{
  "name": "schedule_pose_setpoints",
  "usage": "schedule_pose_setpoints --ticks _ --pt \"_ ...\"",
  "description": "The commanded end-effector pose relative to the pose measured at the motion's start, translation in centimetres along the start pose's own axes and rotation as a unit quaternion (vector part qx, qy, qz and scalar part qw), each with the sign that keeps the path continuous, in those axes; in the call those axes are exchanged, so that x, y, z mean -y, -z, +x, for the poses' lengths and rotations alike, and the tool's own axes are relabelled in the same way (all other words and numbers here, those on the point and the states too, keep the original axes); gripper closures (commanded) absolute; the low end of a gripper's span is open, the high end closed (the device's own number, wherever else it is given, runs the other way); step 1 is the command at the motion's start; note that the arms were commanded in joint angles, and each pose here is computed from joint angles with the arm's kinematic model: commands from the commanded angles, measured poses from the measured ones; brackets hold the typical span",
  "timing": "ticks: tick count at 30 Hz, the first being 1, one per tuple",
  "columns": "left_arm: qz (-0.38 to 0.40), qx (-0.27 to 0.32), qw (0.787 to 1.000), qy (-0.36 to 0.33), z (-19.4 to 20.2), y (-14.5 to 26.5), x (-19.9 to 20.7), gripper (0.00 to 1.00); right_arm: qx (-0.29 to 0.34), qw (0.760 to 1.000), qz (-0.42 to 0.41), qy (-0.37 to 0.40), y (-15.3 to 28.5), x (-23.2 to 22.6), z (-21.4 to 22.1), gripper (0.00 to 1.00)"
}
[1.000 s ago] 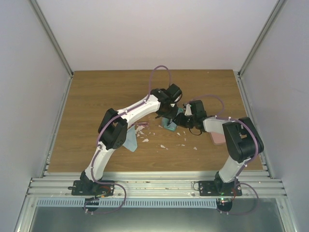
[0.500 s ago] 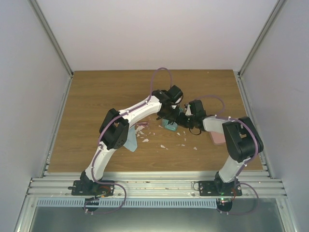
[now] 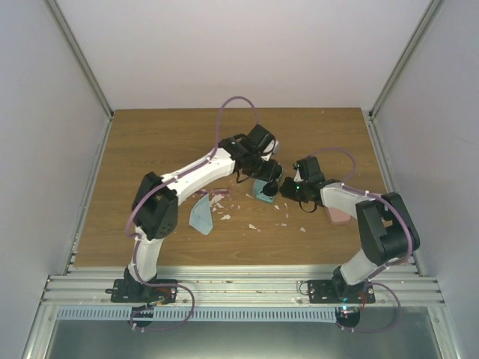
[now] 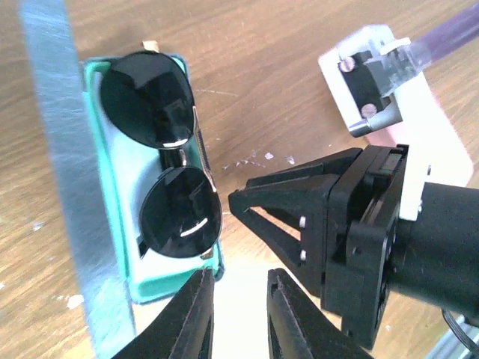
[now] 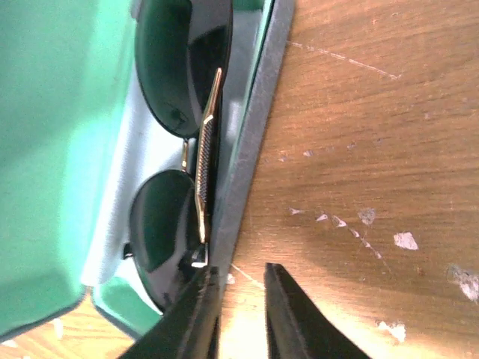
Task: Organize the sunglasses
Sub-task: Place the sunglasses in the sunglasses case, then adjust the sunglasses in the sunglasses case.
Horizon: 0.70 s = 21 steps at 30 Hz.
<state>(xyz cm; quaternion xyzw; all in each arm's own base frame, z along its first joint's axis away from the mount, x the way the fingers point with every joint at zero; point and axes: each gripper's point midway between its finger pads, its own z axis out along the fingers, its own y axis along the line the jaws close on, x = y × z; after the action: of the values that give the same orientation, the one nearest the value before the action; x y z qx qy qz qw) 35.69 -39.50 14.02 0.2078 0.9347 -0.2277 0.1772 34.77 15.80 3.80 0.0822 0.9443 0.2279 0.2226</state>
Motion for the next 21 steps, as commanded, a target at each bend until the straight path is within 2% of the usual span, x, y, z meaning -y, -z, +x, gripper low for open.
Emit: schedule_pose_setpoints --ticks 1,3,7,21 --pt "0.027 0.093 0.995 0.025 -2.9 4.6 -0.5 0.76 0.035 0.999 -0.013 0.023 1.9 -1.0 -1.7 0.78" --pt "0.025 0.109 0.993 0.042 -2.6 5.4 -1.7 0.73 0.041 0.999 -0.019 0.027 2.1 -1.5 -2.2 0.74" --pt "0.037 0.120 0.990 0.070 -1.5 6.1 -3.6 0.70 0.042 0.999 -0.008 0.027 1.5 -1.5 -3.2 0.73" --pt "0.056 0.089 0.989 0.105 0.6 3.1 -5.7 0.64 0.029 0.999 -0.015 0.001 -1.7 -1.8 -4.2 0.84"
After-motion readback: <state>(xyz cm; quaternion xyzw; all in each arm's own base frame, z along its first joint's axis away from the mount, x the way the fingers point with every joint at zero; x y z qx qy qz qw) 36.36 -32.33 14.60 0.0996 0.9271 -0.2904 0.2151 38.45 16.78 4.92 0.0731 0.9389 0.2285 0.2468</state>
